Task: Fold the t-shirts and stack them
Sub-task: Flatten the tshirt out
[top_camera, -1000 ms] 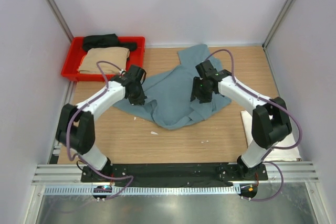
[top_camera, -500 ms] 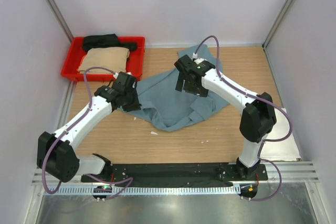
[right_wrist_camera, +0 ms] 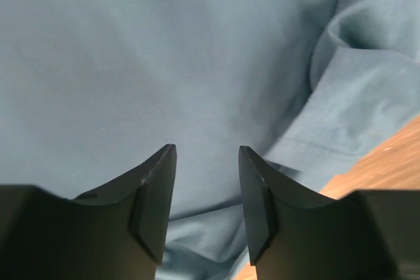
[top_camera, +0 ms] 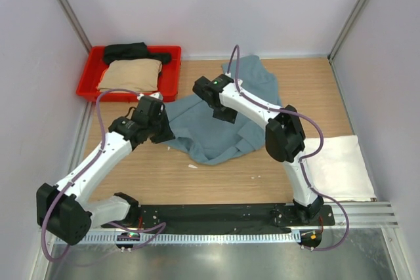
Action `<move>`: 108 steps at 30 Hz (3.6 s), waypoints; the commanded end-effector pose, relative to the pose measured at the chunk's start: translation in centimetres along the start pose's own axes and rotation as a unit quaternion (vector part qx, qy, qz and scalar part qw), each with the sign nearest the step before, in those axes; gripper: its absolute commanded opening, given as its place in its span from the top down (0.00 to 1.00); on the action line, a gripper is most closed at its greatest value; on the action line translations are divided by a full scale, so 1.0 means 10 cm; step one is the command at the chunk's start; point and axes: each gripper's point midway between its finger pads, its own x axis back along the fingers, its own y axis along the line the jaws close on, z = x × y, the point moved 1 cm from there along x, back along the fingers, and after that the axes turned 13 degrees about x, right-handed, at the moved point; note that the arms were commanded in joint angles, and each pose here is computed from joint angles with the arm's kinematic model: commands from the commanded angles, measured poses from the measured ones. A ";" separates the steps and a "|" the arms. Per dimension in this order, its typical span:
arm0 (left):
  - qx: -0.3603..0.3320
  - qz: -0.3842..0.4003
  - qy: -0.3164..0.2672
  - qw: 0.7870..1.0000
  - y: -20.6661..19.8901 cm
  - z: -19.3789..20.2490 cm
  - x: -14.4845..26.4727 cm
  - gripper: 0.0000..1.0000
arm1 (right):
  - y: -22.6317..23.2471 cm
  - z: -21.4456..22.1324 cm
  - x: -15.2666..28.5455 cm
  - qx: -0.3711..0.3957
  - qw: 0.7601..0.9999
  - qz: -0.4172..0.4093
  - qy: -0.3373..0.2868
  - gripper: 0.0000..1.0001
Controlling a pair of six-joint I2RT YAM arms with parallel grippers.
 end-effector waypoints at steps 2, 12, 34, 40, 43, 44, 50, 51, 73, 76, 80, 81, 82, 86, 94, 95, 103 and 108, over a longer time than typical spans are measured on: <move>-0.018 0.032 -0.013 0.999 -0.09 -0.03 0.06 1.00 | -0.53 0.22 0.11 0.013 0.995 0.097 0.019 0.55; -0.030 0.050 -0.005 0.998 -0.15 -0.02 0.07 1.00 | -0.62 0.34 -0.03 0.022 0.991 0.128 0.026 0.17; -0.043 0.065 0.006 0.997 -0.16 -0.04 0.04 1.00 | -0.89 0.53 -0.13 0.039 0.984 0.170 0.035 0.48; -0.041 0.067 0.016 0.997 -0.15 -0.01 0.00 1.00 | -0.90 0.55 -0.20 0.040 0.982 0.183 0.035 0.50; -0.041 0.068 0.018 0.997 -0.13 -0.02 0.00 1.00 | -0.84 0.53 -0.26 0.057 0.982 0.179 0.028 0.60; -0.042 0.069 0.019 0.997 -0.13 -0.02 0.01 1.00 | -0.84 0.57 -0.29 0.060 0.981 0.179 0.034 0.67; -0.038 0.068 0.029 0.997 -0.09 -0.01 -0.04 1.00 | -0.79 0.71 -0.37 0.051 0.985 0.159 0.053 0.72; -0.036 0.068 0.030 0.997 -0.09 -0.01 -0.04 1.00 | -0.76 0.71 -0.39 0.051 0.985 0.156 0.052 0.70; -0.028 0.054 0.033 0.998 0.06 -0.05 -0.04 1.00 | -1.19 1.02 -0.09 0.026 0.994 0.087 0.056 0.99; -0.025 0.049 0.040 0.998 0.08 -0.03 -0.08 1.00 | -1.43 1.13 0.08 -0.029 0.998 0.037 0.032 0.99; -0.016 0.042 0.051 0.998 0.11 0.00 -0.13 1.00 | -1.40 1.19 0.10 -0.039 0.999 -0.022 0.016 0.99; -0.015 0.038 0.058 0.997 0.13 0.02 -0.14 1.00 | -1.43 1.20 0.10 -0.037 0.999 -0.019 0.015 0.99; -0.014 0.037 0.058 0.998 0.13 0.01 -0.14 1.00 | -1.46 1.18 0.13 -0.038 0.999 -0.022 0.009 0.99; -0.015 0.029 0.060 0.998 0.16 0.03 -0.12 1.00 | -1.50 1.16 0.19 -0.039 0.997 -0.065 -0.025 0.99; -0.013 0.017 0.061 0.998 0.21 0.03 -0.11 1.00 | -1.00 0.66 0.31 -0.003 0.967 -0.227 -0.116 0.92; -0.015 0.017 0.061 0.998 0.20 0.03 -0.11 1.00 | -0.82 0.58 0.39 0.014 0.955 -0.267 -0.124 0.92; -0.026 0.013 0.060 0.998 0.19 -0.02 -0.05 1.00 | 0.13 0.60 0.30 0.216 0.900 -0.376 -0.050 0.92; -0.034 0.010 0.057 0.998 0.21 -0.03 -0.04 1.00 | 0.09 0.69 0.32 0.225 0.895 -0.384 -0.043 0.80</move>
